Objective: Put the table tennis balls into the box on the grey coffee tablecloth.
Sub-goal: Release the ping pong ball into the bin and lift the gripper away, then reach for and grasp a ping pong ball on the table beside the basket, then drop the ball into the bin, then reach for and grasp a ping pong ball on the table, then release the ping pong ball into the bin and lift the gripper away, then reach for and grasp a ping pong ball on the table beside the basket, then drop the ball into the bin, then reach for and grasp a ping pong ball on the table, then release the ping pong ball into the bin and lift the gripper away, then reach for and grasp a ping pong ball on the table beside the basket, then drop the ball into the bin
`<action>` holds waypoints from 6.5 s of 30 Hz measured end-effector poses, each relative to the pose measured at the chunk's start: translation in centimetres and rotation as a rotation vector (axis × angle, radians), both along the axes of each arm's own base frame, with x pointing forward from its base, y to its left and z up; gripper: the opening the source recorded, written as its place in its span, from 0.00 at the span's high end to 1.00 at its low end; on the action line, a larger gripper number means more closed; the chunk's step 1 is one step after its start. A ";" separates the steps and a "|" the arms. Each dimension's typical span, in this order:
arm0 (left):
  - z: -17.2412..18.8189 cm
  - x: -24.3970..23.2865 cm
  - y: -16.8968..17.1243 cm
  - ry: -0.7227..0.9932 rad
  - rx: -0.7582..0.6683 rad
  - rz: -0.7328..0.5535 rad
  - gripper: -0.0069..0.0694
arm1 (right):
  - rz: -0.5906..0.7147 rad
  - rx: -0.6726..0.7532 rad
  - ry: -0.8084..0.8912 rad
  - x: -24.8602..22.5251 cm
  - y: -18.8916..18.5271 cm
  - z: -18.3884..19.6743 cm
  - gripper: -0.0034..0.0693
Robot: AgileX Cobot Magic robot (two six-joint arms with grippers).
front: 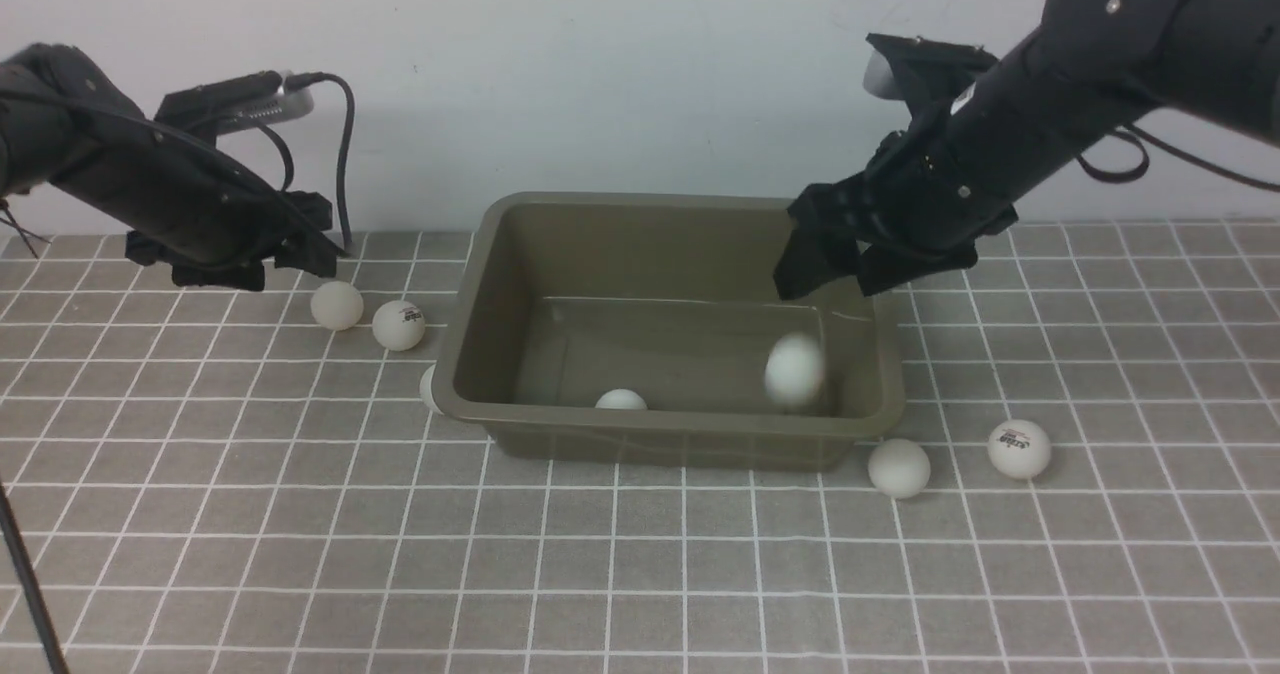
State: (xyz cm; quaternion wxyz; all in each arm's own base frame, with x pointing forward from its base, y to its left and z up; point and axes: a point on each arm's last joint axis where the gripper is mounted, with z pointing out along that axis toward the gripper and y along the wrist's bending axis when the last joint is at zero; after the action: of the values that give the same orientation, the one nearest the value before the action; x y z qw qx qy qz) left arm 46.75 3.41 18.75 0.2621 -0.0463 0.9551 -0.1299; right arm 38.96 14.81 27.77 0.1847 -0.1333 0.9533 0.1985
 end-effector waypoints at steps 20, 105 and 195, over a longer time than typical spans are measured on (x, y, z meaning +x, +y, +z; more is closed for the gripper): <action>-5.1 1.6 -2.1 -0.021 0.102 -0.088 0.46 | -0.113 -0.243 -0.346 -10.3 -6.4 15.3 0.44; 12.8 1.5 -11.5 -0.045 0.090 -0.332 0.44 | -0.196 -0.137 -0.041 -8.9 -8.7 -0.7 0.72; 11.0 -0.6 -15.8 0.009 -0.030 -0.463 0.45 | -0.183 -0.150 -0.036 3.5 -10.9 2.5 0.51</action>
State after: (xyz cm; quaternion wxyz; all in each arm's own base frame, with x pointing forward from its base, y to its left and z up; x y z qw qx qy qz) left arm 46.16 -12.35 29.73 0.2202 0.1694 0.9394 -0.2007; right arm 42.46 3.91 30.24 0.2085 -0.0628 0.9702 0.1065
